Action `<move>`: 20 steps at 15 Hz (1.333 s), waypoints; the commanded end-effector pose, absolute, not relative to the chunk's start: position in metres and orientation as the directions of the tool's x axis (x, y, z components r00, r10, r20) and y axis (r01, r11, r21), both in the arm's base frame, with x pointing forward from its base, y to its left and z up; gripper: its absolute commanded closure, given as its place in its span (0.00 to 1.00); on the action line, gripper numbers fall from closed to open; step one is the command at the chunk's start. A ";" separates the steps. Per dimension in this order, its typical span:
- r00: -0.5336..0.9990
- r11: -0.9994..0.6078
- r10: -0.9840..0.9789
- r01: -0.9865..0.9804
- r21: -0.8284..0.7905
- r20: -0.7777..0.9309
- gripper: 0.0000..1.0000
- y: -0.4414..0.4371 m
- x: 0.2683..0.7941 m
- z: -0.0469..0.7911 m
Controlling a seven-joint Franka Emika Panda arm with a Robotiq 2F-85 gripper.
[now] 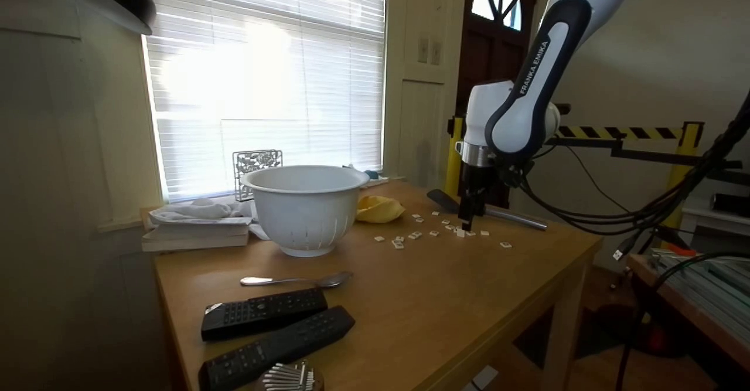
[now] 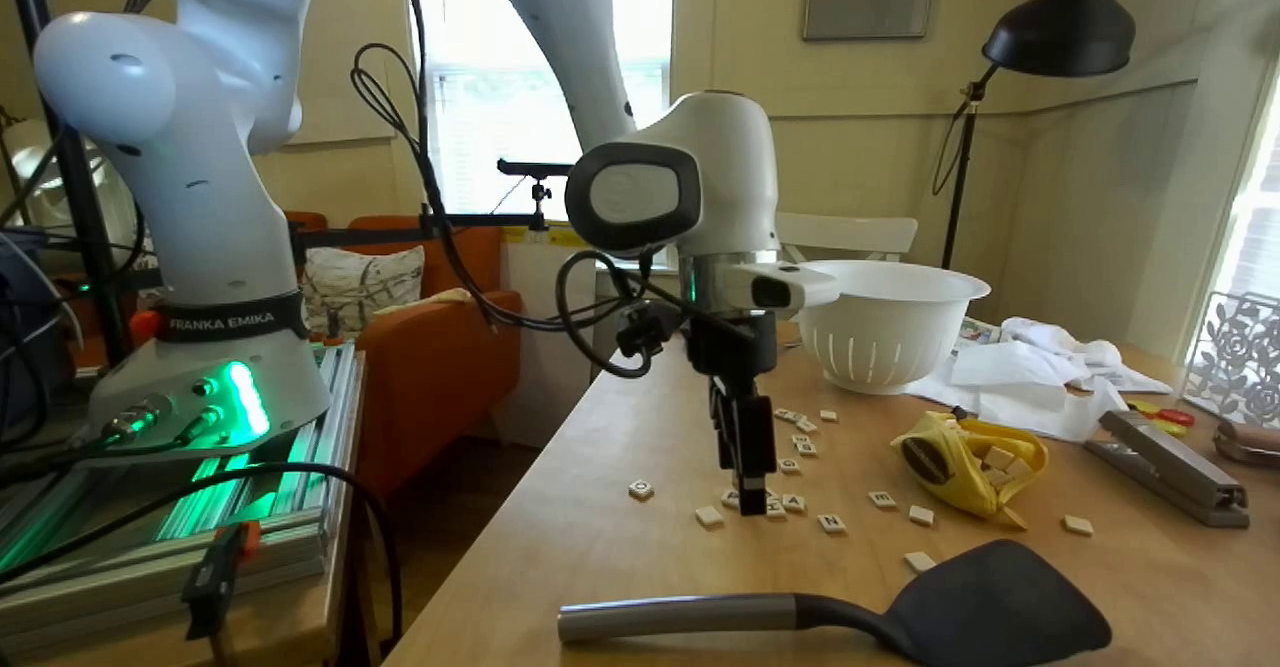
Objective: Remove the objects from the bag then move the bag forward
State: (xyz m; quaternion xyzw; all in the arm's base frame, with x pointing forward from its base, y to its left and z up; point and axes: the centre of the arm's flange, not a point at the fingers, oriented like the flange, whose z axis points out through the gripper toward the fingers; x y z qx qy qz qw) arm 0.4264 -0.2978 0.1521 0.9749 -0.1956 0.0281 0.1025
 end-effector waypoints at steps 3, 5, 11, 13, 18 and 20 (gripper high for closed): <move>0.918 -0.900 -0.382 -0.396 0.180 0.111 0.00 -0.299 0.434 0.143; 0.922 -0.906 -0.375 -0.387 0.171 0.100 0.00 -0.296 0.434 0.143; 0.933 -0.925 -0.353 -0.358 0.124 0.066 0.00 -0.282 0.435 0.144; 0.930 -0.922 -0.359 -0.366 0.128 0.074 0.00 -0.280 0.435 0.150; 0.926 -0.917 -0.377 -0.373 0.144 -0.001 0.00 -0.279 0.425 0.202; 0.922 -0.916 -0.386 -0.378 0.134 -0.040 0.00 -0.279 0.418 0.228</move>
